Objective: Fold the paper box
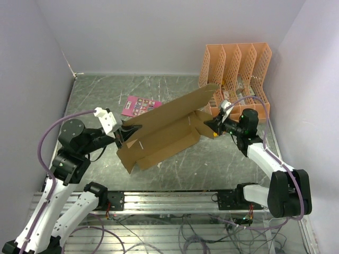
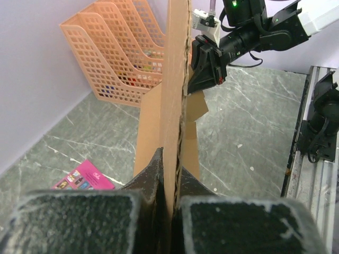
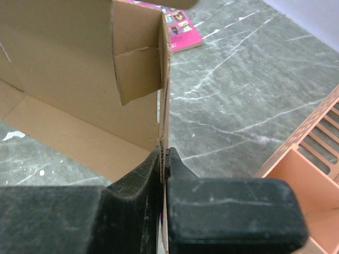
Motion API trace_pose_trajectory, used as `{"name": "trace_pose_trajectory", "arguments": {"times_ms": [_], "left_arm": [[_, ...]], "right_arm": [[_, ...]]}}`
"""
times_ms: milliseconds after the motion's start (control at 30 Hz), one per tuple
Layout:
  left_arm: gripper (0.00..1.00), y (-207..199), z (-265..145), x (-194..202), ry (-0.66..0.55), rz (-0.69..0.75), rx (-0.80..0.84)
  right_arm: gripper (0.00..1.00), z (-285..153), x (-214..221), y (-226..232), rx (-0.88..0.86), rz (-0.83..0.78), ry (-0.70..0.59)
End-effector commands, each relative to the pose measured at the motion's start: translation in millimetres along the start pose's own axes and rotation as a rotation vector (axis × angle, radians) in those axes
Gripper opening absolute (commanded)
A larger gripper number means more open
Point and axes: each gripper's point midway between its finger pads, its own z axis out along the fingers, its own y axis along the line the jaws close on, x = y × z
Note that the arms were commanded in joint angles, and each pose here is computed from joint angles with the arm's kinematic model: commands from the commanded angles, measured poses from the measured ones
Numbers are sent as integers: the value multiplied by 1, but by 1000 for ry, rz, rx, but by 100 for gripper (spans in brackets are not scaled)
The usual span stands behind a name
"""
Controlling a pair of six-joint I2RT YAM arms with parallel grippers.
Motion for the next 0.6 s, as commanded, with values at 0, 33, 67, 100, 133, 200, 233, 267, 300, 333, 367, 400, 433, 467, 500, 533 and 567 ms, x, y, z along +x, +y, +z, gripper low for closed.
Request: {"name": "trace_pose_trajectory", "arguments": {"times_ms": [0,33,67,100,133,200,233,267,300,333,367,400,433,467,500,533,567], "left_arm": [[7,-10,4,27,74,-119,45],[7,-10,4,29,82,-131,45],[7,-11,4,30,90,-141,47],[7,-11,4,32,99,-150,48],[7,-12,3,33,104,-154,47],[7,-11,2,35,111,-158,37],[7,-11,2,35,109,-160,35],[7,-10,2,34,108,-161,32],[7,-10,2,34,106,-162,30],[7,-10,2,32,106,-161,29],[7,-10,2,32,107,-161,28],[7,-10,1,31,110,-162,26],[7,-9,1,31,113,-158,25],[7,-9,1,31,117,-158,22],[7,-8,1,30,118,-158,20],[7,-8,1,30,119,-158,20],[7,-8,1,30,117,-157,17]], "right_arm": [[7,-5,9,19,-77,-42,21],[9,-6,13,21,-85,-51,37],[12,-8,16,22,-92,-58,51],[15,-10,21,26,-100,-56,68],[18,-12,23,28,-107,-63,77],[21,-14,25,31,-115,-70,88],[23,-15,25,31,-112,-68,94],[25,-16,25,31,-111,-69,99],[26,-17,25,31,-106,-66,105],[28,-18,24,30,-102,-64,113],[29,-20,23,30,-100,-64,121],[29,-21,22,30,-98,-68,129],[30,-23,23,31,-95,-66,139],[31,-25,24,33,-95,-67,149],[31,-27,25,34,-95,-68,157],[31,-29,26,35,-94,-68,166],[31,-31,27,35,-87,-68,175]]}}
